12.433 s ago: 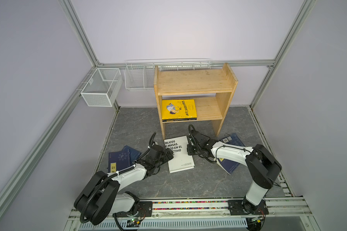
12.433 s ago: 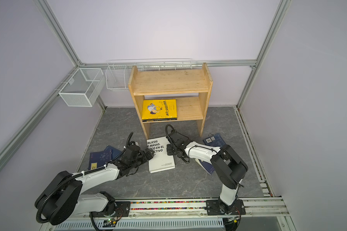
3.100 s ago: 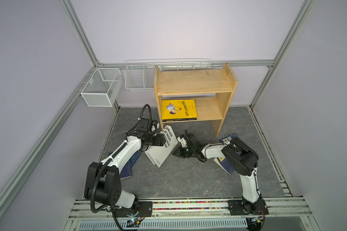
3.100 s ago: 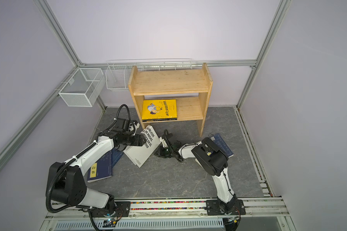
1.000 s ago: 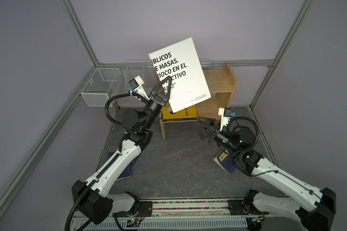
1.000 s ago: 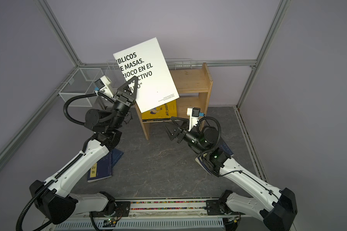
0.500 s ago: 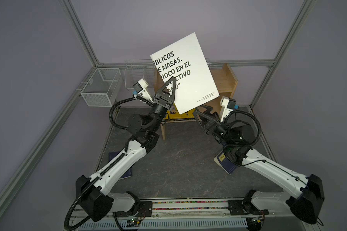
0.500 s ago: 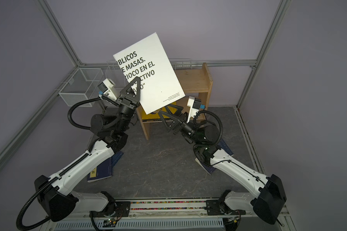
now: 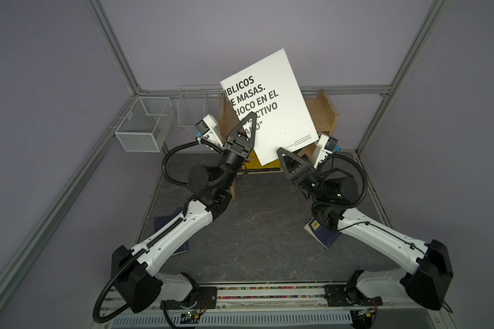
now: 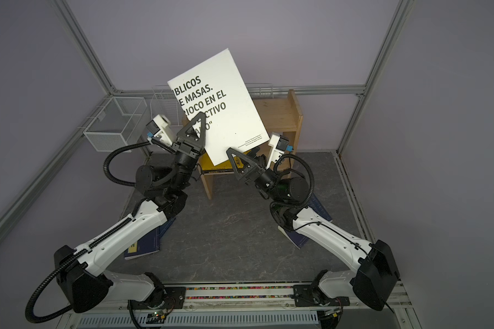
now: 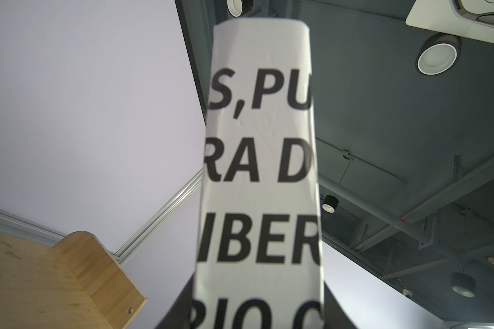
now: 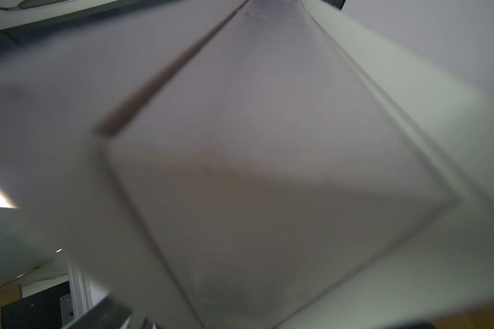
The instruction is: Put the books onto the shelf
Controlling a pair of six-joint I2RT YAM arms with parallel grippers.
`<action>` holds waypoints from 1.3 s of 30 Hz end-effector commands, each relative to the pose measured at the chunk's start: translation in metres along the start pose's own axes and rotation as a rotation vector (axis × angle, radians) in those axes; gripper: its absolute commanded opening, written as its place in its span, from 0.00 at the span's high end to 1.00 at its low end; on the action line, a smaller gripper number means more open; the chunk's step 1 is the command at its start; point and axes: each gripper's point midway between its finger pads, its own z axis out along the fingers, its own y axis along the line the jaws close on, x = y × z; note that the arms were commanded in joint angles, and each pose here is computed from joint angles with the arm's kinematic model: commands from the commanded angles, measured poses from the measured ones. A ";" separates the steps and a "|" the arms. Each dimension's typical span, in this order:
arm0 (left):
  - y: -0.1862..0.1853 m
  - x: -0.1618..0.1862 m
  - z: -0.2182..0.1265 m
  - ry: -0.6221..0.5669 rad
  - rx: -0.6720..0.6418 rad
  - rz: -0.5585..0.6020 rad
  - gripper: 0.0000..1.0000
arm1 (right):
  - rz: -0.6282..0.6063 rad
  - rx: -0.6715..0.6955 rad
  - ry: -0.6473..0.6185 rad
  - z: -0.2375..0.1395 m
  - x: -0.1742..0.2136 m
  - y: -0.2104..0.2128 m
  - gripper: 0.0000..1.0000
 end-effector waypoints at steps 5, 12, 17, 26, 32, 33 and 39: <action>0.004 -0.002 -0.003 -0.049 0.009 0.006 0.60 | 0.056 -0.020 -0.048 0.007 -0.011 0.005 0.28; 0.002 0.001 0.000 -0.009 -0.009 0.019 0.52 | 0.049 -0.014 -0.027 0.007 -0.011 0.006 0.43; 0.000 0.003 0.001 0.017 -0.026 0.024 0.43 | 0.055 -0.001 -0.019 0.006 -0.011 0.005 0.54; 0.009 0.000 -0.012 0.196 -0.187 0.162 0.11 | 0.037 0.062 0.053 -0.008 -0.026 0.003 0.61; 0.020 -0.013 -0.041 0.333 -0.314 0.244 0.03 | 0.005 0.167 0.278 -0.024 -0.017 0.011 0.62; 0.016 -0.011 -0.043 0.369 -0.304 0.254 0.02 | -0.005 0.188 0.300 -0.029 -0.018 0.014 0.62; -0.002 0.021 -0.038 0.601 -0.214 0.182 0.01 | -0.030 0.224 0.339 -0.044 -0.027 0.032 0.63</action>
